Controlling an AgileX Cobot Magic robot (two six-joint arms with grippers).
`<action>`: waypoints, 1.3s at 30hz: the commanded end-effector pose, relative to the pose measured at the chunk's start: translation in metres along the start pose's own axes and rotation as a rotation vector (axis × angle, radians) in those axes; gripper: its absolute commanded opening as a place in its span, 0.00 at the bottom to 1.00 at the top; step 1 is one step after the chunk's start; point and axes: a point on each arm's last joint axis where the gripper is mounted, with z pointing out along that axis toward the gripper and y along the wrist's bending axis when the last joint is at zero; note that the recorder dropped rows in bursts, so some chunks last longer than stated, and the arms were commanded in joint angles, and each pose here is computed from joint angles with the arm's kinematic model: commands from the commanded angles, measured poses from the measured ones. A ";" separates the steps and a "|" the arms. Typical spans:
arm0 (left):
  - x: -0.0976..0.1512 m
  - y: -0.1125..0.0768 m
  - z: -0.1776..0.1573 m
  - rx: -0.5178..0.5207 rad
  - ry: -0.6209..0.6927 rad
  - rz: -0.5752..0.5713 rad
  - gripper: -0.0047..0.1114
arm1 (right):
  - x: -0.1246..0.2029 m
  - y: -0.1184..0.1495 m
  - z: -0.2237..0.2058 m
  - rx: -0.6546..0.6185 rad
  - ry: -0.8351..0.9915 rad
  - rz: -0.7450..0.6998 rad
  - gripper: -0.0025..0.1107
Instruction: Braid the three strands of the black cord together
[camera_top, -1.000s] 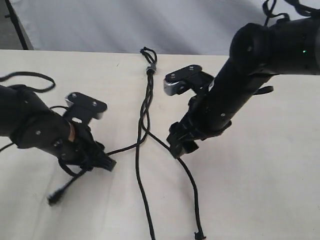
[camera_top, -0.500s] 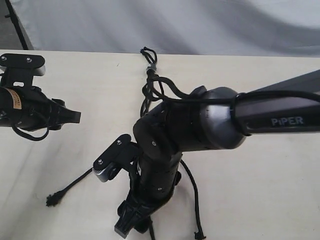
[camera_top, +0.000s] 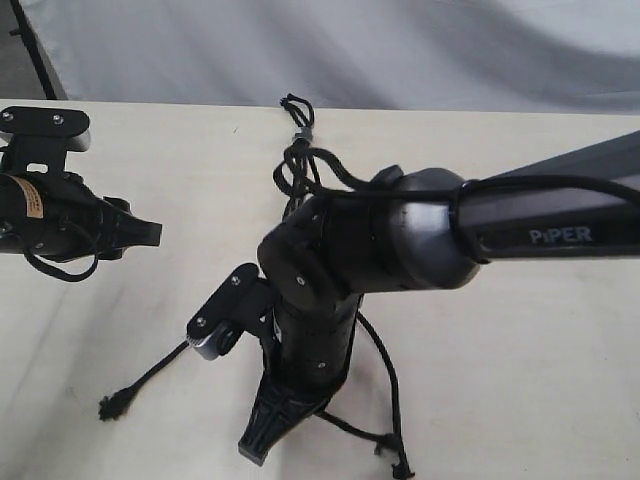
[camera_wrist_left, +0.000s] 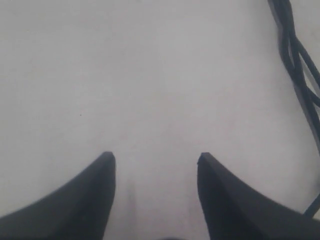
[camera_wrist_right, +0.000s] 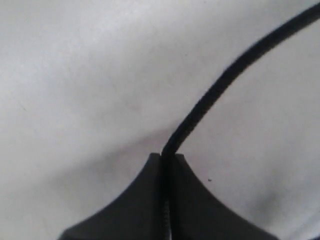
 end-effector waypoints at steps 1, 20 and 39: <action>0.001 0.000 -0.002 0.001 -0.006 -0.004 0.46 | -0.010 -0.018 -0.033 0.160 -0.051 -0.126 0.03; 0.001 0.000 -0.002 0.001 -0.006 -0.001 0.46 | 0.009 -0.101 0.025 0.301 0.117 -0.125 0.03; 0.002 0.001 -0.002 -0.006 0.011 -0.001 0.46 | 0.001 -0.028 -0.045 0.063 -0.017 -0.280 0.03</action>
